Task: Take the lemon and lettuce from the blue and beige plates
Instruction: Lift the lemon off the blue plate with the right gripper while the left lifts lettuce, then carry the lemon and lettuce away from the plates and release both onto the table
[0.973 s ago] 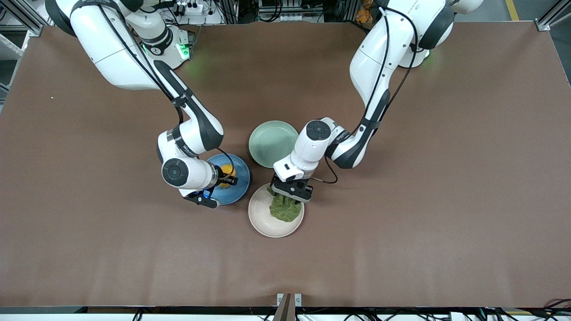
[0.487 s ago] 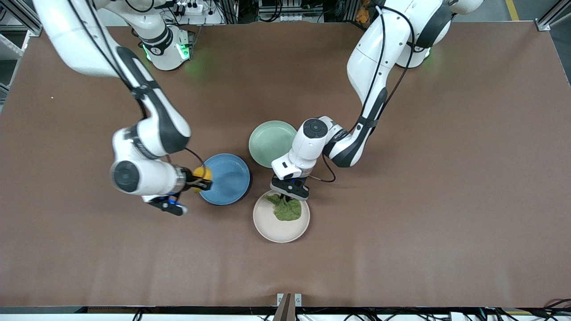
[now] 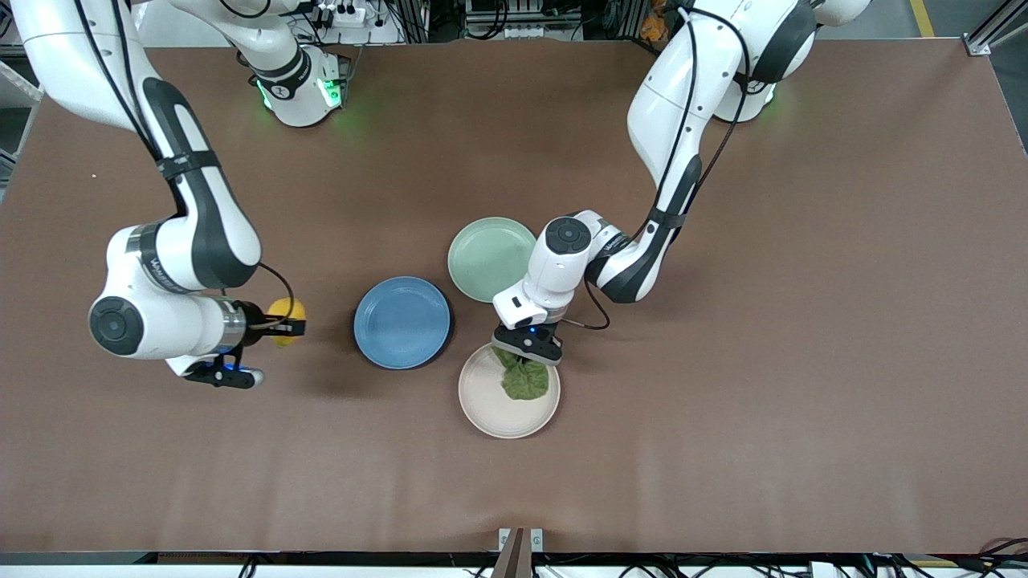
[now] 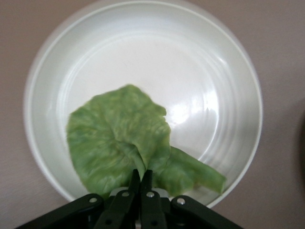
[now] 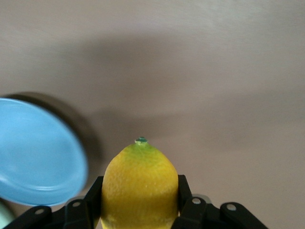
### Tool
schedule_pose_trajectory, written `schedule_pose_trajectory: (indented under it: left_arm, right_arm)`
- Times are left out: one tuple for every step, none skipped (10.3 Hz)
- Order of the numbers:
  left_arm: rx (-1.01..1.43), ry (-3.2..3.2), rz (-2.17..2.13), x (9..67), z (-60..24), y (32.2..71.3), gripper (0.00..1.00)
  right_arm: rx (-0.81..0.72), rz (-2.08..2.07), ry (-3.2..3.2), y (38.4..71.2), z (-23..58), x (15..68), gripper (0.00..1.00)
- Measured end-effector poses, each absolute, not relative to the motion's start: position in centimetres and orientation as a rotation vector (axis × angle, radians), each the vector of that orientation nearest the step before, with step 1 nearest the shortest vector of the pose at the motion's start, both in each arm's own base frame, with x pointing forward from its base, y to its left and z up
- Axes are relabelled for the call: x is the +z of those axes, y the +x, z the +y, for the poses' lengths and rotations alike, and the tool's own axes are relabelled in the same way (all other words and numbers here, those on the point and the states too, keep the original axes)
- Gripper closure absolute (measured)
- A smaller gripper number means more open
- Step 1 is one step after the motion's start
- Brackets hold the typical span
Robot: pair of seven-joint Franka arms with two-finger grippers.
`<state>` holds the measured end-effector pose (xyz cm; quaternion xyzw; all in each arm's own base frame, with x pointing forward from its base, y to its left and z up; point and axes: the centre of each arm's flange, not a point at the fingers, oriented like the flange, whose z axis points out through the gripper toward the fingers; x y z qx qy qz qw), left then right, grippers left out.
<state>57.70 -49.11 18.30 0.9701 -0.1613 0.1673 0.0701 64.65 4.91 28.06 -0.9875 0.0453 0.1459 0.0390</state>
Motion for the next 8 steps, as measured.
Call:
schedule_pose_trajectory:
  left_arm:
    - [0.471,2.948,-0.481,20.0,-48.9,57.9,0.98]
    - [0.438,2.979,-0.473,22.3,-48.6,58.2,0.98]
    - [0.415,3.004,-0.461,25.0,-48.1,58.5,0.98]
    - [0.399,3.027,-0.434,28.4,-47.3,59.0,0.98]
    - [0.371,3.061,-0.383,32.2,-45.1,60.0,0.98]
    - [0.319,3.108,-0.335,36.4,-41.5,61.3,0.98]
    - [0.254,3.152,-0.31,40.0,-37.1,62.4,0.98]
    - [0.172,3.194,-0.283,42.5,-32.3,63.4,0.98]
  right_arm:
    - [0.45,0.095,-3.034,64.2,2.7,26.6,0.36]
    - [0.442,0.068,-3.039,63.7,1.3,25.2,0.36]
    - [0.422,0.056,-3.044,63.2,0.8,24.0,0.36]
    - [0.391,0.045,-3.049,62.6,0.8,22.6,0.36]
    - [0.367,0.031,-3.053,61.9,0.8,21.4,0.36]
    - [0.359,0.023,-3.055,61.4,0.6,20.5,0.36]
    - [0.36,0.019,-3.057,61.1,0.3,20.1,0.36]
    - [0.361,0.021,-3.058,61.0,0.0,20.0,0.35]
